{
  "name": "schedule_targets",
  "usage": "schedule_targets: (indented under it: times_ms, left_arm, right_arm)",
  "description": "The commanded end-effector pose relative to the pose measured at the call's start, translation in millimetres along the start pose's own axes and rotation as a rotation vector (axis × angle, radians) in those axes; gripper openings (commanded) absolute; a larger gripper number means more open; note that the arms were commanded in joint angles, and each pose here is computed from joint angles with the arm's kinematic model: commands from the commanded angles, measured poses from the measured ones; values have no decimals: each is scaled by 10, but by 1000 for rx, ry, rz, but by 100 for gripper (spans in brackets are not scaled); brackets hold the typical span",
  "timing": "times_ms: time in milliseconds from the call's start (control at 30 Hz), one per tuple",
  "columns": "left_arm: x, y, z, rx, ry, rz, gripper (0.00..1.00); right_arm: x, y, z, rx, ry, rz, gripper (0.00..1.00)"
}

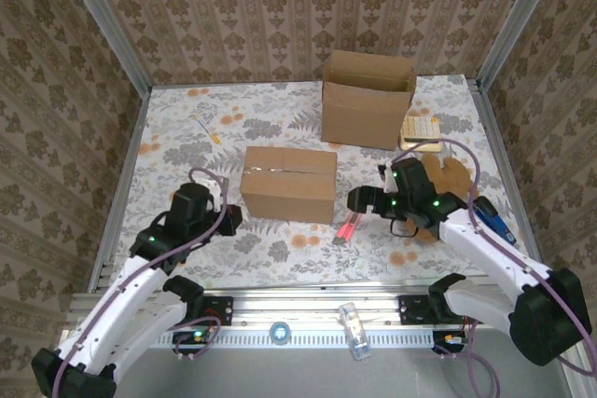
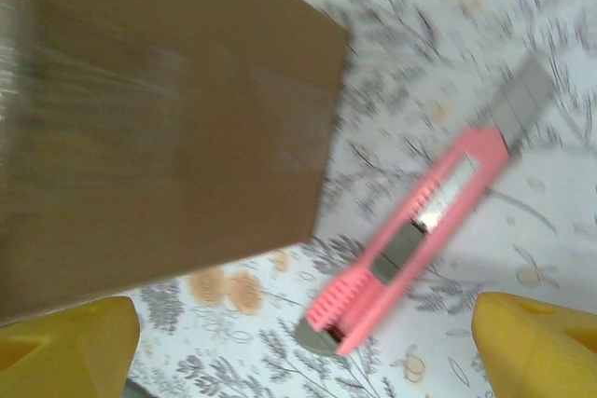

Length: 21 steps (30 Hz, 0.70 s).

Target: Unpack the express box

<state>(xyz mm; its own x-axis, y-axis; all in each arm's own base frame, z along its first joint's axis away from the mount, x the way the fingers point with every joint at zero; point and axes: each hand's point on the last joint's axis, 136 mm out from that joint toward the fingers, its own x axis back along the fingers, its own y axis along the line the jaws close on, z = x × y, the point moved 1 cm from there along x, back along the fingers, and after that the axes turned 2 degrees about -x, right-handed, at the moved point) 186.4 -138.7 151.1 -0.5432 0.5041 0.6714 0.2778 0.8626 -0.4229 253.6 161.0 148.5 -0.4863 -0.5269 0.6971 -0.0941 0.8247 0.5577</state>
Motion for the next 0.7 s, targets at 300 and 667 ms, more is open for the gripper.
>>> schedule_targets:
  times_ms: [300,667]
  left_arm:
    - [-536,-106,-168,153,-76,92,0]
    - [-766,82,-470,133,-90,-13,0]
  right_arm:
    - [-30,657,-965,354,-71,-50,97]
    - [-700,1092,-1243,322,39,-273,100]
